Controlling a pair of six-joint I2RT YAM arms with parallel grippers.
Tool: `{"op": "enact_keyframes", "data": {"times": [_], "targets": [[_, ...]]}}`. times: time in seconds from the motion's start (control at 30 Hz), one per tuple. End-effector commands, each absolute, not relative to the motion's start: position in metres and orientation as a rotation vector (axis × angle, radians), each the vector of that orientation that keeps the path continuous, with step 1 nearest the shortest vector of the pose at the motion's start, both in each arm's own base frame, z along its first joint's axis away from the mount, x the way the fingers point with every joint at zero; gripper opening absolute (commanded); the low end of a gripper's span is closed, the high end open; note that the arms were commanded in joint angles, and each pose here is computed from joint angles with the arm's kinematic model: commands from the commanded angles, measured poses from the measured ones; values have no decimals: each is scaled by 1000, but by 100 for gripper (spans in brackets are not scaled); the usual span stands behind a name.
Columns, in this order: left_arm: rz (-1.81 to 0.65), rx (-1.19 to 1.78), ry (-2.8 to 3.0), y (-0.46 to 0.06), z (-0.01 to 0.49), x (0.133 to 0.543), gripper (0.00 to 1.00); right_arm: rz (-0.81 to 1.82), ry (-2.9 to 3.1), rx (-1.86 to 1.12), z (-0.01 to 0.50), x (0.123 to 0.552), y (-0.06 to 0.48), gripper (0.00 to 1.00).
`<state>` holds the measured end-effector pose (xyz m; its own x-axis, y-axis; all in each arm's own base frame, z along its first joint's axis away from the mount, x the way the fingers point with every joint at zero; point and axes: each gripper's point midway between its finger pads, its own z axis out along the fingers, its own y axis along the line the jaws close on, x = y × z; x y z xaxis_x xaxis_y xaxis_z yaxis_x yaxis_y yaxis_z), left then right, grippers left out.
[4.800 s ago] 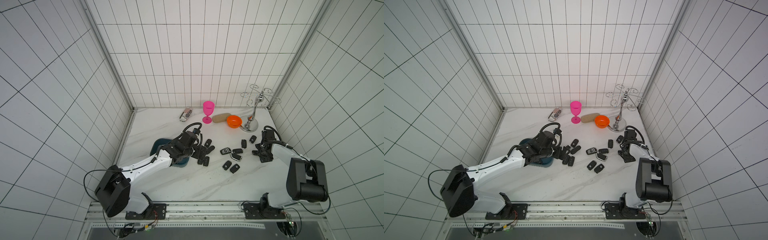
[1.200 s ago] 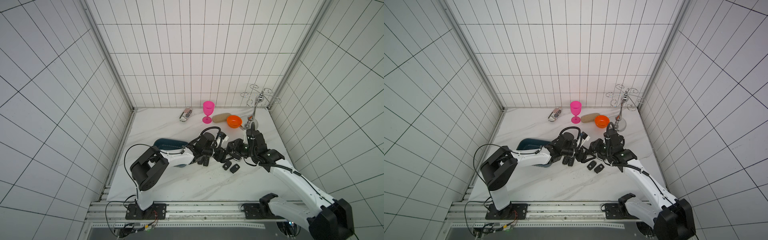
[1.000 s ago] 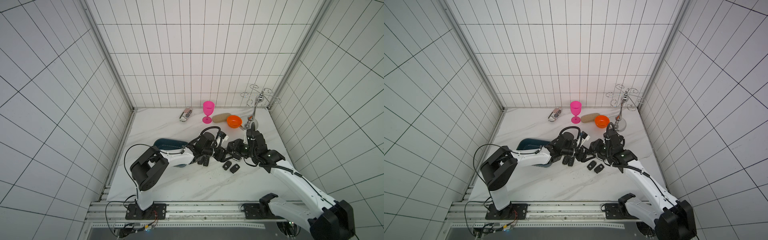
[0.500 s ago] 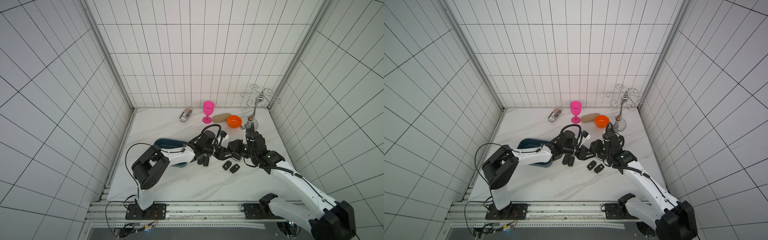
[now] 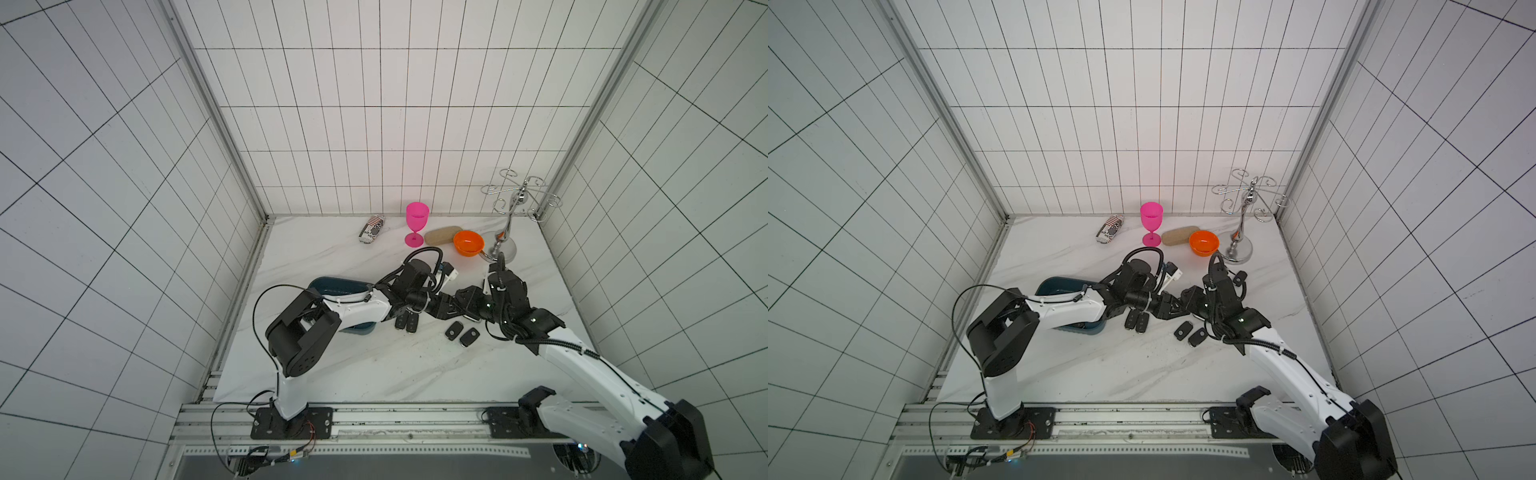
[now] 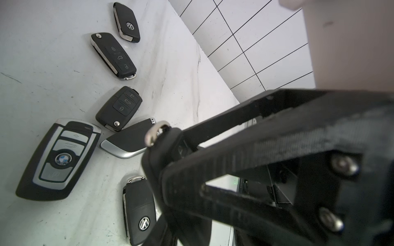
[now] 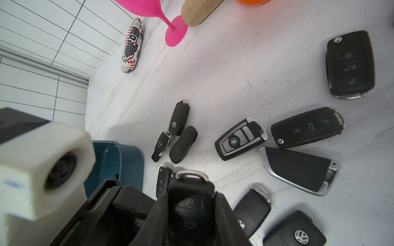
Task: Place the car key into the storage box
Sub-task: Pick up the car key from the center of the board.
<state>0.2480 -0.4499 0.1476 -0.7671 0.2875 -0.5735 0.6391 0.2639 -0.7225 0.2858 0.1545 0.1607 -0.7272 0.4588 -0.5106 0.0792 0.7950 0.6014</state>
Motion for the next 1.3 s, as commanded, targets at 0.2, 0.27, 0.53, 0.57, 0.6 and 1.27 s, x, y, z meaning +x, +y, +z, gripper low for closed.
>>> {"op": "enact_keyframes", "data": {"times": [0.2,0.27,0.53,0.57,0.6,1.27], "targets": [[-1580,850,2213,-456,155,244,23,776,2248,456,154,283,155,22],[-1578,854,2211,-457,154,243,20,783,2247,449,155,282,157,22],[-1582,864,2207,-456,152,242,6,827,2245,400,165,282,166,32],[-1582,867,2202,-456,152,242,6,827,2246,401,165,282,166,33],[-1577,870,2198,-455,152,242,6,826,2247,399,166,282,167,34],[-978,642,2434,-351,137,309,7,441,2298,65,207,295,133,69]]}}
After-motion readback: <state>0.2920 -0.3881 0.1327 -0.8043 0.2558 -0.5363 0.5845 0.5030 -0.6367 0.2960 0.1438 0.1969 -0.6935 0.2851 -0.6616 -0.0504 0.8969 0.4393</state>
